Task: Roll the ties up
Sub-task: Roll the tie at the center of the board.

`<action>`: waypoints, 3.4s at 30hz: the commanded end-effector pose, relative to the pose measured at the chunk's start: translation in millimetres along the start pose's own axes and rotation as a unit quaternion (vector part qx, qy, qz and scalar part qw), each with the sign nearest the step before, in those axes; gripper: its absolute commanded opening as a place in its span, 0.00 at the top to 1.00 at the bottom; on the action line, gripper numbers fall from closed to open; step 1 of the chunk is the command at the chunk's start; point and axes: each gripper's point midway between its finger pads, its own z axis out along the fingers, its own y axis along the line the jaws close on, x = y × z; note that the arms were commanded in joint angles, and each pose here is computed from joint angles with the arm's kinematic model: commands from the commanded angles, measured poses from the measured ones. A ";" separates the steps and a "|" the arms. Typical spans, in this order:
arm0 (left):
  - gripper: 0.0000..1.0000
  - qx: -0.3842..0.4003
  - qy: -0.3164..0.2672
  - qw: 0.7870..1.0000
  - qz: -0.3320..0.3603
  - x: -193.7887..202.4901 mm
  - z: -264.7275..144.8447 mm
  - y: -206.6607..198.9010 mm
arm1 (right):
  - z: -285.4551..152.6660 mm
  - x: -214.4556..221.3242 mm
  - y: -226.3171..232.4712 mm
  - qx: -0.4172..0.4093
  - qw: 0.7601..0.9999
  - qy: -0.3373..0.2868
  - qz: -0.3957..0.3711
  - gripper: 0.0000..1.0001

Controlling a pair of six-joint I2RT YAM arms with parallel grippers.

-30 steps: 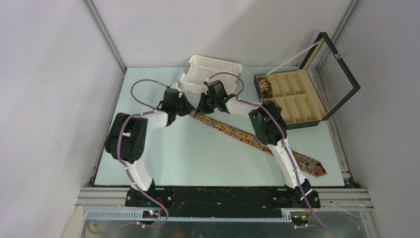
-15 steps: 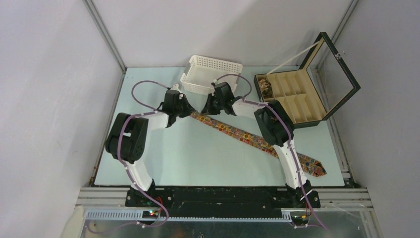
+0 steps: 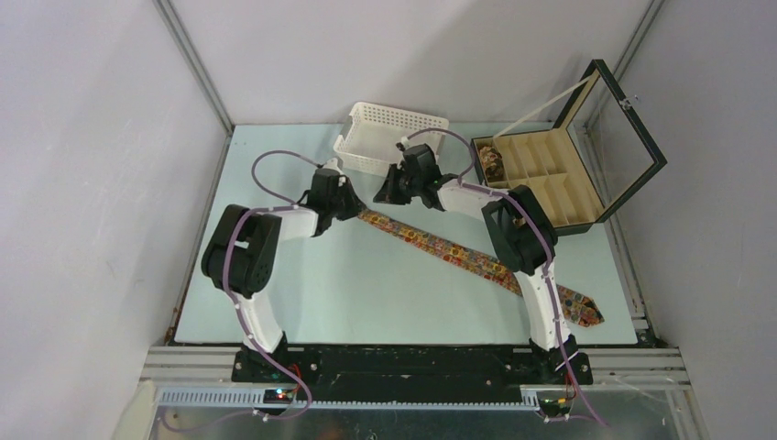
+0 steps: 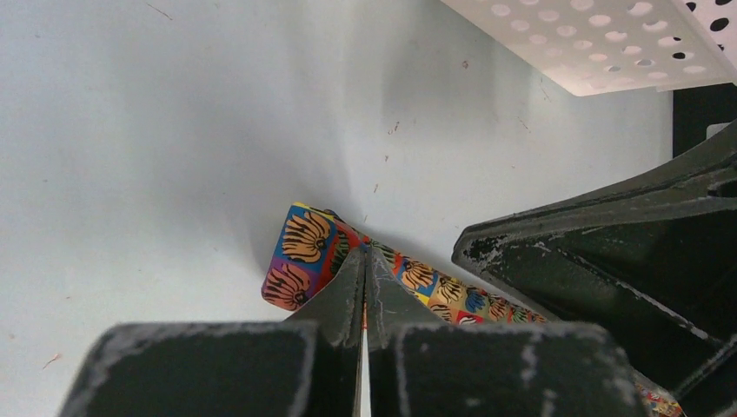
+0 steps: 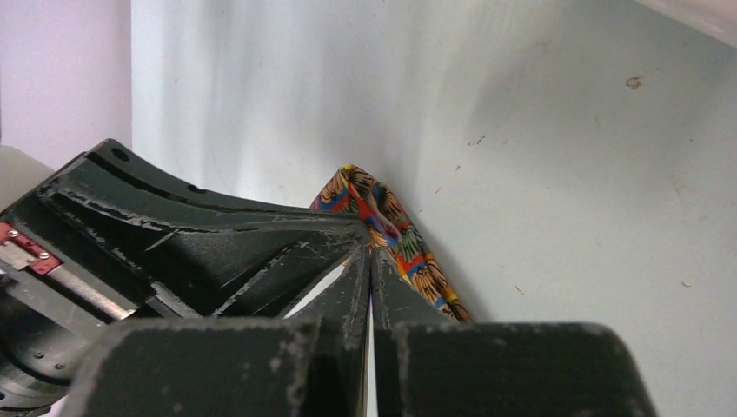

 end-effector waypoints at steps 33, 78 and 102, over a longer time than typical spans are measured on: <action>1.00 0.006 -0.023 1.000 0.003 -12.0 7.0 -8.0 | 21.4 14.4 6.5 -0.070 0.996 0.047 0.008 1.00; 1.00 0.049 -0.023 0.999 0.005 -17.4 0.2 -20.2 | 28.0 38.8 -17.5 -0.023 0.995 0.089 0.043 1.00; 0.72 0.078 -0.053 0.995 0.013 -49.1 -27.5 -49.4 | 31.3 43.5 -18.2 0.028 0.994 0.097 0.032 1.00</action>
